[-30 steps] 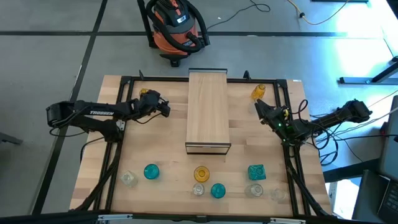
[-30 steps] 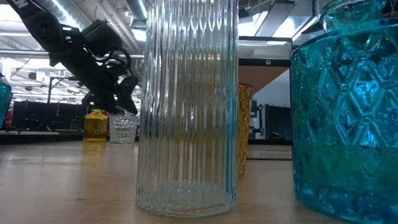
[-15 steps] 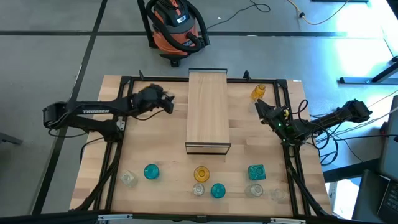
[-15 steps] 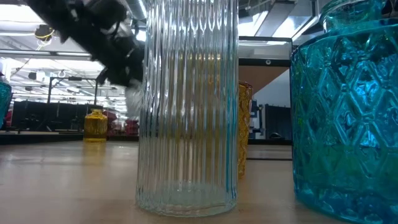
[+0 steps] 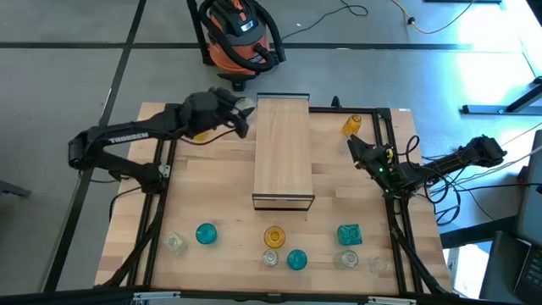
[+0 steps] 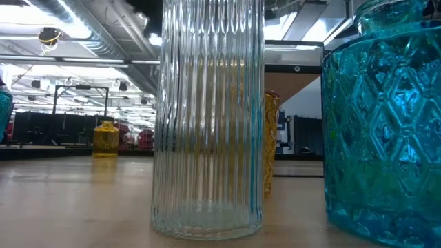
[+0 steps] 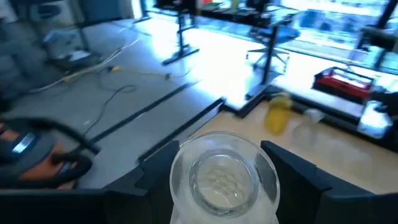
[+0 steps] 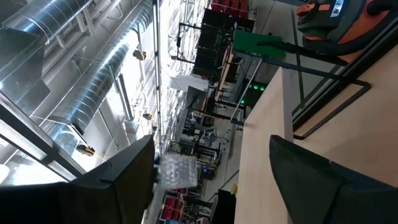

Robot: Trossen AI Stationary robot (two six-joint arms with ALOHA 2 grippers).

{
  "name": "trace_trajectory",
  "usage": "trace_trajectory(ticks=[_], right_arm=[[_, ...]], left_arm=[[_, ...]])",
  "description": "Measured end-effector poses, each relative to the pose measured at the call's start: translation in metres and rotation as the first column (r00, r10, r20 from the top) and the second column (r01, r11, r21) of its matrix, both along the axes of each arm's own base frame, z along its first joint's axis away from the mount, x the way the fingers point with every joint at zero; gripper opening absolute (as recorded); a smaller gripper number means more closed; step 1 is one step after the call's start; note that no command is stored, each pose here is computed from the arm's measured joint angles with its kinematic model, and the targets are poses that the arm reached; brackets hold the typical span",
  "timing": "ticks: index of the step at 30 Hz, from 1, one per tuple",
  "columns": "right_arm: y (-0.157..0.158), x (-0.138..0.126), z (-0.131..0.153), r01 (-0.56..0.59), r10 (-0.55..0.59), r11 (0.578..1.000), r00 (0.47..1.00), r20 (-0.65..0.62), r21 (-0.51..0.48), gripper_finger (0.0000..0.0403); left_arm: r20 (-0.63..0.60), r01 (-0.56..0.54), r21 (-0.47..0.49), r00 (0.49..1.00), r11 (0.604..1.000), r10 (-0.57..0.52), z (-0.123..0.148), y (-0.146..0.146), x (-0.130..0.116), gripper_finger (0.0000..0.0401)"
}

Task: Sort vases onto shelf
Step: Put the transparent vase on the shelf

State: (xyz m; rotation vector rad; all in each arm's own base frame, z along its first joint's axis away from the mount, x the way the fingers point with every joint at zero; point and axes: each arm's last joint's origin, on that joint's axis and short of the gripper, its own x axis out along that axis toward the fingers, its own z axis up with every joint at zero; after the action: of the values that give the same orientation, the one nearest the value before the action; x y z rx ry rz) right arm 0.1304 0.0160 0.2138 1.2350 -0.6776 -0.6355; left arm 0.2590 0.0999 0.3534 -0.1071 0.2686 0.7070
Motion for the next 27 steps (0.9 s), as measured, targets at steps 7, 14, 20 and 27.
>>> trace_trajectory(ticks=[7, 14, 20, 27], right_arm=[[0.000, 0.000, 0.000, -0.012, 0.012, 1.000, 1.000, 0.004, -0.003, 0.0280], [0.002, 0.001, 0.001, -0.076, 0.076, 0.997, 0.997, 0.014, -0.021, 0.0280], [0.002, 0.002, 0.001, -0.092, 0.092, 0.995, 0.996, 0.014, -0.027, 0.0280], [0.002, 0.002, 0.002, -0.092, 0.093, 0.995, 0.996, 0.016, -0.028, 0.0280]], left_arm=[[-0.047, 0.123, -0.011, 0.991, 0.992, -0.123, 0.003, 0.030, 0.068, 0.0195], [0.003, 0.185, -0.054, 0.983, 0.981, -0.185, -0.005, 0.080, 0.111, 0.0195], [0.024, 0.226, -0.137, 0.974, 0.964, -0.225, -0.031, 0.103, 0.135, 0.0195], [-0.087, 0.119, -0.178, 0.987, 0.977, -0.136, -0.049, 0.109, 0.134, 0.0195]])
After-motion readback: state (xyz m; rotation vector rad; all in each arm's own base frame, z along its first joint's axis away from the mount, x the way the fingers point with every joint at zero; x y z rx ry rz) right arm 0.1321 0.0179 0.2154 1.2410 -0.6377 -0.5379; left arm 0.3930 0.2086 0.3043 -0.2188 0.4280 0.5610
